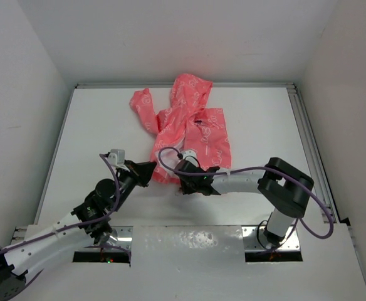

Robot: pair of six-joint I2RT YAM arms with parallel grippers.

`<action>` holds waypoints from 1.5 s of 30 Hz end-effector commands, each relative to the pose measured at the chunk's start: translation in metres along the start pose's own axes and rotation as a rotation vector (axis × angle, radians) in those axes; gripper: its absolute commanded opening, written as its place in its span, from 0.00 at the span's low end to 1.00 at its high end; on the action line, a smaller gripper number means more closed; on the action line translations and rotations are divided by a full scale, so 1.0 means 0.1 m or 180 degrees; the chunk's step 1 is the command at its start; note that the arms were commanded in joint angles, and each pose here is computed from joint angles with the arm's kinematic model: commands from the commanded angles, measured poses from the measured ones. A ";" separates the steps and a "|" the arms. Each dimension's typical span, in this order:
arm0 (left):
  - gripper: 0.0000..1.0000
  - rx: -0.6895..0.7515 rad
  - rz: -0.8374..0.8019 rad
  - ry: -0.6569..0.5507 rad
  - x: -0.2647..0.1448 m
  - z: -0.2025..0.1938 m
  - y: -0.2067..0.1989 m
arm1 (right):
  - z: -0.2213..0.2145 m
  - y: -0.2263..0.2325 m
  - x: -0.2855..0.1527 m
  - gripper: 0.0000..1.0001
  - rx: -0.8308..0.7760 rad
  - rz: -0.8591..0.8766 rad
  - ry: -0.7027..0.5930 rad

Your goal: Zip up the jacket

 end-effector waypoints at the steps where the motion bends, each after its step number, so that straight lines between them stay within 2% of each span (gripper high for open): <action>1: 0.00 -0.0013 -0.0031 -0.0207 0.01 0.14 -0.04 | -0.04 -0.01 -0.02 0.28 -0.0085 -0.0189 -0.0141; 5: 0.00 -0.0002 0.0018 -0.0163 0.03 0.12 -0.03 | -0.11 -0.08 -0.05 0.21 -0.0136 -0.0273 -0.0137; 6: 0.00 -0.0009 -0.0004 -0.0171 0.02 0.13 -0.04 | -0.15 -0.12 -0.06 0.16 -0.0146 -0.0318 -0.0121; 11: 0.00 -0.0001 0.0039 -0.0185 0.02 0.12 -0.02 | -0.26 -0.25 -0.16 0.10 -0.0097 -0.0333 -0.0139; 17: 0.00 -0.0004 0.0008 -0.0151 0.03 0.11 -0.03 | -0.37 -0.45 -0.35 0.08 -0.0153 -0.0436 -0.0148; 23: 0.00 -0.0037 -0.0038 -0.0151 0.03 0.11 -0.05 | -0.28 -0.40 -0.54 0.09 -0.0041 -0.0211 -0.0242; 27: 0.00 -0.0031 -0.0035 -0.0147 0.03 0.12 -0.05 | -0.28 -0.40 -0.64 0.30 0.0166 -0.0027 -0.0366; 28: 0.00 -0.0050 -0.0058 -0.0175 0.03 0.12 -0.06 | -0.28 -0.39 -0.67 0.39 0.0266 0.0076 -0.0396; 31: 0.00 -0.0048 -0.0081 -0.0089 0.07 0.09 -0.08 | -0.28 -0.35 -0.72 0.52 0.0478 0.0271 -0.0445; 34: 0.00 -0.0093 -0.0149 -0.0040 0.07 0.06 -0.09 | -0.34 -0.41 -0.71 0.59 0.0601 0.0245 -0.0481; 39: 0.00 -0.0095 -0.0203 -0.0062 0.05 0.08 -0.11 | -0.53 -0.61 -0.67 0.60 0.0886 0.0057 -0.0593; 41: 0.00 -0.0082 -0.0185 -0.0062 0.04 0.08 -0.10 | -0.53 -0.65 -0.67 0.75 0.0979 -0.0006 -0.0693; 42: 0.00 -0.0097 -0.0205 -0.0066 0.03 0.08 -0.10 | -0.52 -0.67 -0.68 0.79 0.1037 -0.0074 -0.0779; 45: 0.00 -0.0104 -0.0242 -0.0097 0.03 0.10 -0.11 | -0.50 -0.69 -0.66 0.81 0.1118 -0.0110 -0.0851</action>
Point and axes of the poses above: each gripper's point midway between its finger pads, its own x axis out along the fingers, its own y axis along the line the jaws close on, z = x × y, the point moved 10 cm from there along -x, back along the fingers, and after that the axes turned 2 degrees about x, right-handed, at the moved point
